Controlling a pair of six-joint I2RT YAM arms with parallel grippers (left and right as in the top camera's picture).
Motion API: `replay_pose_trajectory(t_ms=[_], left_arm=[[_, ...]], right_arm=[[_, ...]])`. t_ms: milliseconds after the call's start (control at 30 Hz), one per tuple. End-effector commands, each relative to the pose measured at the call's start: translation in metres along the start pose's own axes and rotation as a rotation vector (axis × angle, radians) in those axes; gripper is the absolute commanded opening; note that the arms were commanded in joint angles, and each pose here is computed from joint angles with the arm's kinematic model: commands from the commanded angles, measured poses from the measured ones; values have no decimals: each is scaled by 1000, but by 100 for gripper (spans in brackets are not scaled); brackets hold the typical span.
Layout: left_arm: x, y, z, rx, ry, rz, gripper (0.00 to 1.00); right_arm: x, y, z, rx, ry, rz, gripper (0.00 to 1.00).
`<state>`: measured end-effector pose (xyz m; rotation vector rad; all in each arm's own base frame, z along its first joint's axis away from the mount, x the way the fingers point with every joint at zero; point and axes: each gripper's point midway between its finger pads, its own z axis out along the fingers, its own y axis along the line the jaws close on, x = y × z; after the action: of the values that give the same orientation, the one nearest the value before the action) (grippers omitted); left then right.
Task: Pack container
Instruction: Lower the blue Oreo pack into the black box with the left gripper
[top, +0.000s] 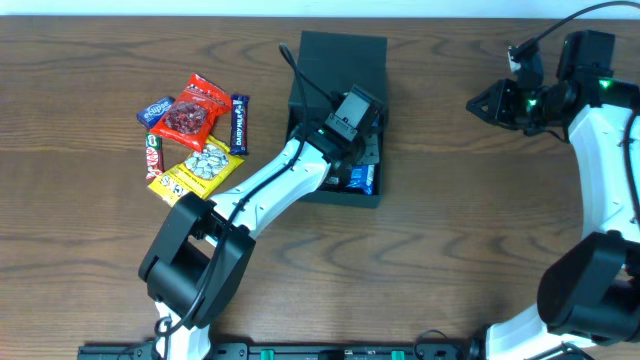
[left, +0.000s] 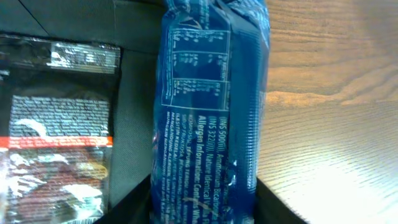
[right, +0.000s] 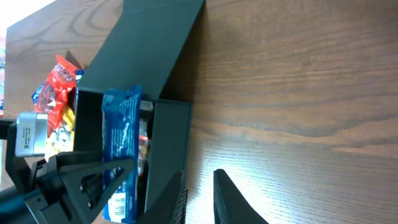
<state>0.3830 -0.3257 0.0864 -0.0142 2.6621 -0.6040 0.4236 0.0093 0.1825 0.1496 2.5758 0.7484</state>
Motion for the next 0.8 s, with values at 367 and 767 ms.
replay_pose_trajectory(t_ms=[367,767], left_arm=[[-35,-24,-32,1,-72,171,68],[-9,60,-10,-268,28,122,6]], right_arm=[[-2,-2,-3,29,-8,-37,17],[-2,-3,-3,36,-6,-39,17]])
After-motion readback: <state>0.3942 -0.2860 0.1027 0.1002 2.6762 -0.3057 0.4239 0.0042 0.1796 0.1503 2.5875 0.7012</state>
